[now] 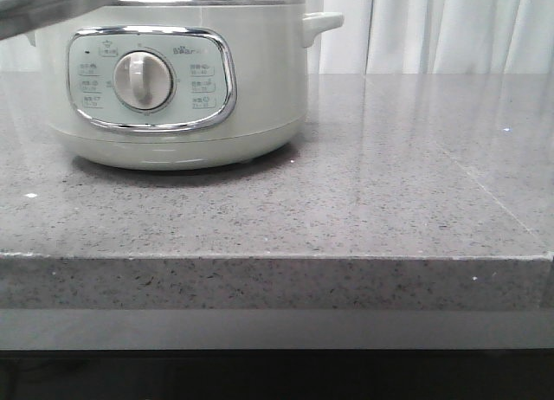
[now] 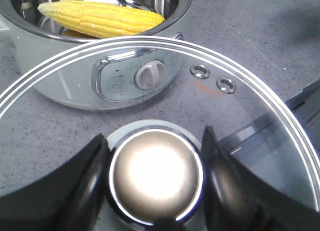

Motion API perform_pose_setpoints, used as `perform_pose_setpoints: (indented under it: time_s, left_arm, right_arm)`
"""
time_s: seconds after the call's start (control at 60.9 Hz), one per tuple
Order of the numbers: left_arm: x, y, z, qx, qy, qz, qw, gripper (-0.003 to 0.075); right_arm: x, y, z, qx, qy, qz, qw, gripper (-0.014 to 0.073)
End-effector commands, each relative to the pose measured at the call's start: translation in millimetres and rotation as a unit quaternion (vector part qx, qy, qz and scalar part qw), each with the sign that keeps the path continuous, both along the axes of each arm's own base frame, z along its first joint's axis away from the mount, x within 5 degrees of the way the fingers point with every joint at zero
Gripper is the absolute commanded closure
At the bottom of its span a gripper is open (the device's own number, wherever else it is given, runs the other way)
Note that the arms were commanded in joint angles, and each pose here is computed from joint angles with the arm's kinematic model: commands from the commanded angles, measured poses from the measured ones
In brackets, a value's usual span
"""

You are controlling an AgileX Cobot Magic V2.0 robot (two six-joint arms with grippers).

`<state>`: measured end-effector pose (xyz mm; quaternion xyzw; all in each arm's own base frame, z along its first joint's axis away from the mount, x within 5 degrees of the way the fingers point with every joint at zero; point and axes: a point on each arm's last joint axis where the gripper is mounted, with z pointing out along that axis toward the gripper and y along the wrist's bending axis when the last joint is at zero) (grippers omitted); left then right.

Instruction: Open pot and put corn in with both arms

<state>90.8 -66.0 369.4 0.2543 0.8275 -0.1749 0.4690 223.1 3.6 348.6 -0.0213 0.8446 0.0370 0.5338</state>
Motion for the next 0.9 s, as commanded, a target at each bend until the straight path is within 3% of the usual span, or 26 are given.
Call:
perform_pose_setpoints:
  time_s: [0.0,0.427,0.706,0.887]
  left_arm:
    - [0.9,-1.7,24.4,-0.063,-0.068,0.003,0.996,0.0508]
    - [2.5,-2.0,35.4,-0.075,-0.091,0.005,0.993,0.0508]
    - [35.3,-19.6,82.9,-0.063,-0.123,0.011,0.99,0.0508]
    - [85.0,-51.7,120.3,-0.059,-0.12,0.011,0.991,0.0508]
  right_arm:
    - [-28.1,-3.8,11.8,-0.011,-0.09,-0.021,0.996,0.0662]
    - [-147.4,2.9,-40.2,-0.01,-0.184,-0.006,0.983,0.0662]
    - [-168.8,3.3,-52.6,-0.01,-0.221,-0.005,0.975,0.0662]
    - [-168.8,3.4,-52.7,-0.01,-0.221,-0.005,0.975,0.0662]
